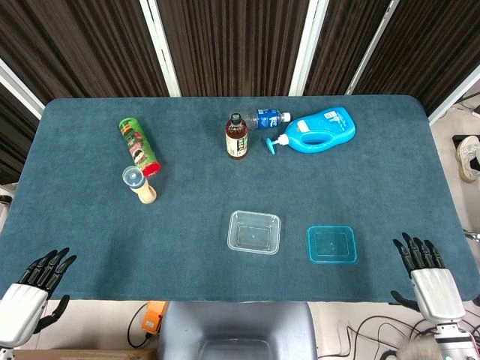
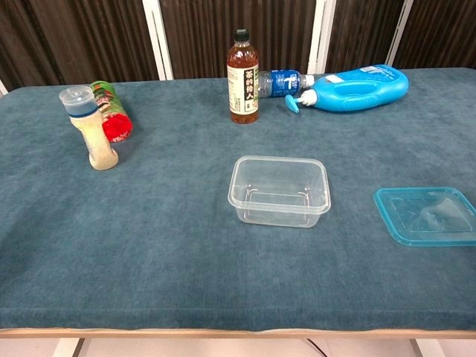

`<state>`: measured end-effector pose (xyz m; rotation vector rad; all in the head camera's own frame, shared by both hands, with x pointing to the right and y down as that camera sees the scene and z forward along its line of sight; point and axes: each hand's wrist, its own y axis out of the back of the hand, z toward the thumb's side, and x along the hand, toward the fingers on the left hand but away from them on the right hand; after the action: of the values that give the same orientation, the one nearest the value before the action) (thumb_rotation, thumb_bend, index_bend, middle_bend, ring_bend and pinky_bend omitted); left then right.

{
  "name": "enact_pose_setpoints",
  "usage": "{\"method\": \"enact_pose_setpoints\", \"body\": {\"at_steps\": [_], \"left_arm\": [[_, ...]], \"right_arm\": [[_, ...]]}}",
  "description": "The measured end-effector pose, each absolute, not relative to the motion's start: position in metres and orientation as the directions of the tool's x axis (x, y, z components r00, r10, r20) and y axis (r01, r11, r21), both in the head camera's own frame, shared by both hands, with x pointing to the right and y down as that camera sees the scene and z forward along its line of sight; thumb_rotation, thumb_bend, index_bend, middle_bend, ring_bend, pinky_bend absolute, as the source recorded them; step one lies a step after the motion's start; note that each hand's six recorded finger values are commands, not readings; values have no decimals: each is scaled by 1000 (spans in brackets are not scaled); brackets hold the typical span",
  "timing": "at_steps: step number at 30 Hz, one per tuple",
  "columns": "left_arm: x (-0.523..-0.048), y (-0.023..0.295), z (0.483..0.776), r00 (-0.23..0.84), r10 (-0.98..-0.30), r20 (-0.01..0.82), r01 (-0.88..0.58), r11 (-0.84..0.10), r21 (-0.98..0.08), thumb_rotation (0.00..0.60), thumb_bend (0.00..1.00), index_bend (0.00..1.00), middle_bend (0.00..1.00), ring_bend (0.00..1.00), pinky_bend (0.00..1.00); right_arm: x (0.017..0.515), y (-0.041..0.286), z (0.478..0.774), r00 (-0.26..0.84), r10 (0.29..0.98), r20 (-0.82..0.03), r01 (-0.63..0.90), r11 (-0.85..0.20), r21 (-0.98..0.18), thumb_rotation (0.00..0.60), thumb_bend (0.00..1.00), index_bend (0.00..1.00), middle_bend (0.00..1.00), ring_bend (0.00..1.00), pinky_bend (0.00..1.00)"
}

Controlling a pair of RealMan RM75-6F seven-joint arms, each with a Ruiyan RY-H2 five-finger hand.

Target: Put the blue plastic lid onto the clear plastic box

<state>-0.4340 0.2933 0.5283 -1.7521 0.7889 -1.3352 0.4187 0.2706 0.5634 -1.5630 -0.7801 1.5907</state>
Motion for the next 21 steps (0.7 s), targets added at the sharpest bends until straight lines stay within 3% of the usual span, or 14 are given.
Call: {"method": "enact_pose_setpoints", "body": {"at_steps": [8,21], "left_arm": [[-434,289,532,260,-831,491,-30,-515,-857,600,432,0,0,0,161],[-439,278,539,248,-827,504,-43,-530,-847,600,432,0,0,0,161]], "right_arm": [[412,260,574,71,831,-551,-82,-546,-834,600,280,0,0,0,84],[381,184,635,33,681,-731,-119,-724,-680,600,278,19,0,0,84]]}}
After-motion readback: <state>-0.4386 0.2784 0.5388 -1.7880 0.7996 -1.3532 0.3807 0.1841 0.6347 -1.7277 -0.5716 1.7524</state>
